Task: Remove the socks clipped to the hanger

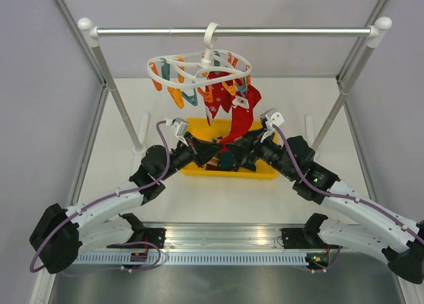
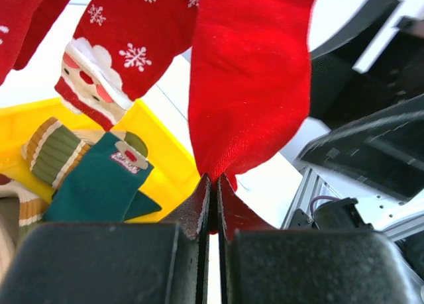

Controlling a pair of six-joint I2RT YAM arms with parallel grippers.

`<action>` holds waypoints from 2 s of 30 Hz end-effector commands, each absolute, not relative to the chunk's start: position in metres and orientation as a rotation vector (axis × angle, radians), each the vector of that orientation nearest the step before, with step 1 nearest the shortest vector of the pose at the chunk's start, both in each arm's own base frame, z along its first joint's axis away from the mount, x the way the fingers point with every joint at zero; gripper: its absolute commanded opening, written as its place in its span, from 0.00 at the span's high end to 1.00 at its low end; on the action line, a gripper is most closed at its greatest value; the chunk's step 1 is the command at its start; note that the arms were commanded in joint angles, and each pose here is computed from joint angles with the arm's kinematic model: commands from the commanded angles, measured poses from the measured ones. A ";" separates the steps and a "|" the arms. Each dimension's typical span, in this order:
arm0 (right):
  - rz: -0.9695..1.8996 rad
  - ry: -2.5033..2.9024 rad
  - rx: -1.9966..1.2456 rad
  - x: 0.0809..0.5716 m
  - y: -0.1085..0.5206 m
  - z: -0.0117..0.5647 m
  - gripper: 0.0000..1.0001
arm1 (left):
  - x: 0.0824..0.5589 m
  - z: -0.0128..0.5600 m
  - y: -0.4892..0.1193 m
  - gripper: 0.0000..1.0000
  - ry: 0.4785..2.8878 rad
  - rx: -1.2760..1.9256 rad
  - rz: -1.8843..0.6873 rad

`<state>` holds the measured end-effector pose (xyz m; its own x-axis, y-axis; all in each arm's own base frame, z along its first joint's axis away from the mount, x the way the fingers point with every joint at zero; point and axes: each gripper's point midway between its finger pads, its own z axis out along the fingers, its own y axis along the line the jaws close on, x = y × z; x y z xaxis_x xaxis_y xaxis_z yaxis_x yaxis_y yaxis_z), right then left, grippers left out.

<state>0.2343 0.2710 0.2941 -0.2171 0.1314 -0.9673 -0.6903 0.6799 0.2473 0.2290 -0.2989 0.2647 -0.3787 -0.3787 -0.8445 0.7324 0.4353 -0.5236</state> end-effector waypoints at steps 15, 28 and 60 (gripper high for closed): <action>0.493 1.422 -0.339 0.256 0.213 0.439 0.28 | 0.234 0.285 -0.294 0.98 1.519 0.261 -1.208; 0.323 1.471 -0.388 0.306 0.243 0.444 0.47 | 0.233 0.288 -0.298 0.98 1.521 0.273 -1.225; 0.330 1.450 -0.340 0.318 0.252 0.455 0.76 | 0.232 0.283 -0.301 0.98 1.534 0.283 -1.224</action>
